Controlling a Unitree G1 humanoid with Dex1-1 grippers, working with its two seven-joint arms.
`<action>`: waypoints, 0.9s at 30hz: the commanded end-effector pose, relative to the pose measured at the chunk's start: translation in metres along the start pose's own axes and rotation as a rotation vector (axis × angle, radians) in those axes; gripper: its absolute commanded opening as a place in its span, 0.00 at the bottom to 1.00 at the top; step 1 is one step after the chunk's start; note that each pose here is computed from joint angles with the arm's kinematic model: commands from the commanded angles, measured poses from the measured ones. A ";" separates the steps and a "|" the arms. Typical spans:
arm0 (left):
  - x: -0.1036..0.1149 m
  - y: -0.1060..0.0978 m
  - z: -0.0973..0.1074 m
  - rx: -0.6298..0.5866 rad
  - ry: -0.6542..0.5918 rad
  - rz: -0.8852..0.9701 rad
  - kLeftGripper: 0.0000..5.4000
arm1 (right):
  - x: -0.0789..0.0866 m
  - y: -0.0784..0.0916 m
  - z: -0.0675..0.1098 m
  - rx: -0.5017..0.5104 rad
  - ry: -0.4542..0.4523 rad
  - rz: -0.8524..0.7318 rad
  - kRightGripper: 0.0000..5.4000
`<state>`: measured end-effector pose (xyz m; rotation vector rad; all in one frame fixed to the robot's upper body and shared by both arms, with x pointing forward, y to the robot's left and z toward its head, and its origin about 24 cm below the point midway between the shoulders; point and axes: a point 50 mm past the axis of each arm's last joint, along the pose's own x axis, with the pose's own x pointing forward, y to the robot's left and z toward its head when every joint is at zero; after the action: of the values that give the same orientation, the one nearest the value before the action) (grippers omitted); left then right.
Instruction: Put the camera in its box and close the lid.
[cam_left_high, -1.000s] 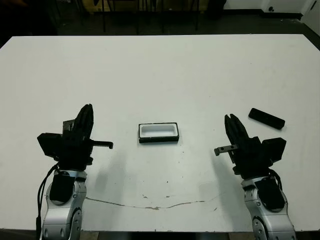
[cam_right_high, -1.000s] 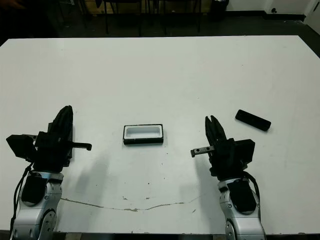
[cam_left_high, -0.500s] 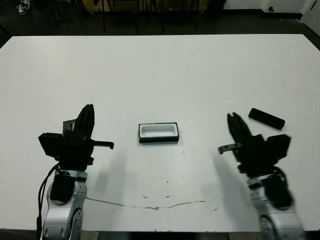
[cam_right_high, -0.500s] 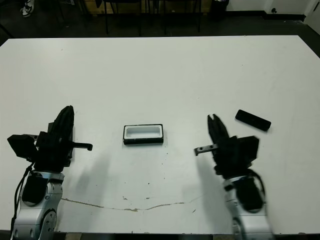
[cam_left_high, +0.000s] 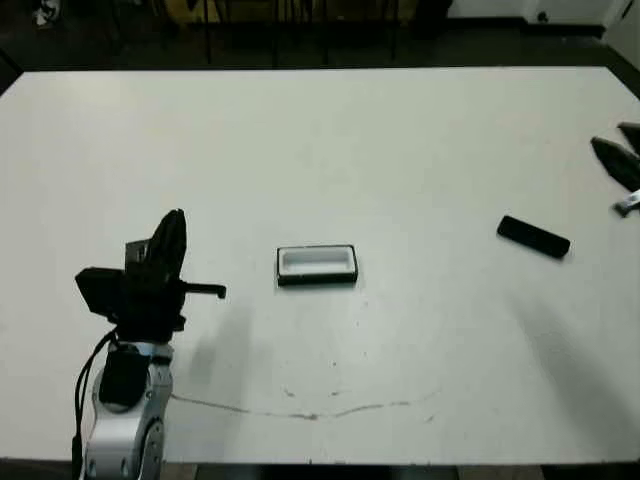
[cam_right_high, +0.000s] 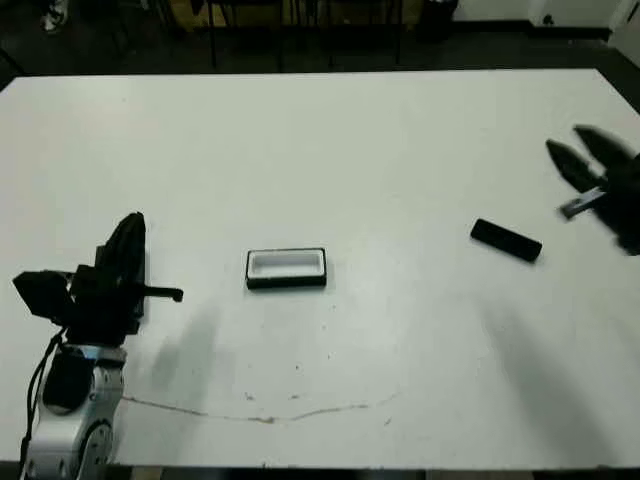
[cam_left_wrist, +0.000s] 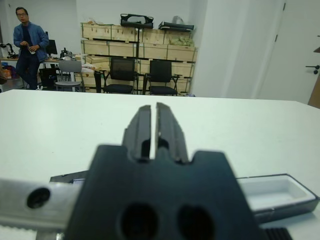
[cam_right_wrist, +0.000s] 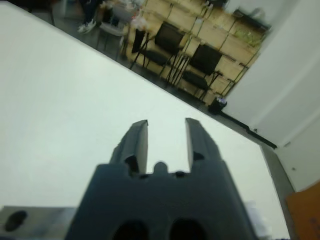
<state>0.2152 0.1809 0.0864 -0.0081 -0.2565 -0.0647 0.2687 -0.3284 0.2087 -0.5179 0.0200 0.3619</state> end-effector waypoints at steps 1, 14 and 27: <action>-0.003 0.002 -0.004 0.011 0.031 0.012 0.00 | 0.002 -0.013 -0.008 -0.035 0.105 0.124 0.37; -0.004 0.005 -0.005 0.030 0.033 0.011 0.00 | 0.013 -0.025 -0.038 0.223 0.252 0.537 0.79; -0.003 0.007 -0.006 0.028 0.039 -0.003 0.00 | 0.021 -0.005 -0.072 0.359 0.279 0.564 1.00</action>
<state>0.2146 0.1846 0.0848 0.0085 -0.2521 -0.0651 0.2928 -0.3649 0.1534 -0.1988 0.4892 0.8065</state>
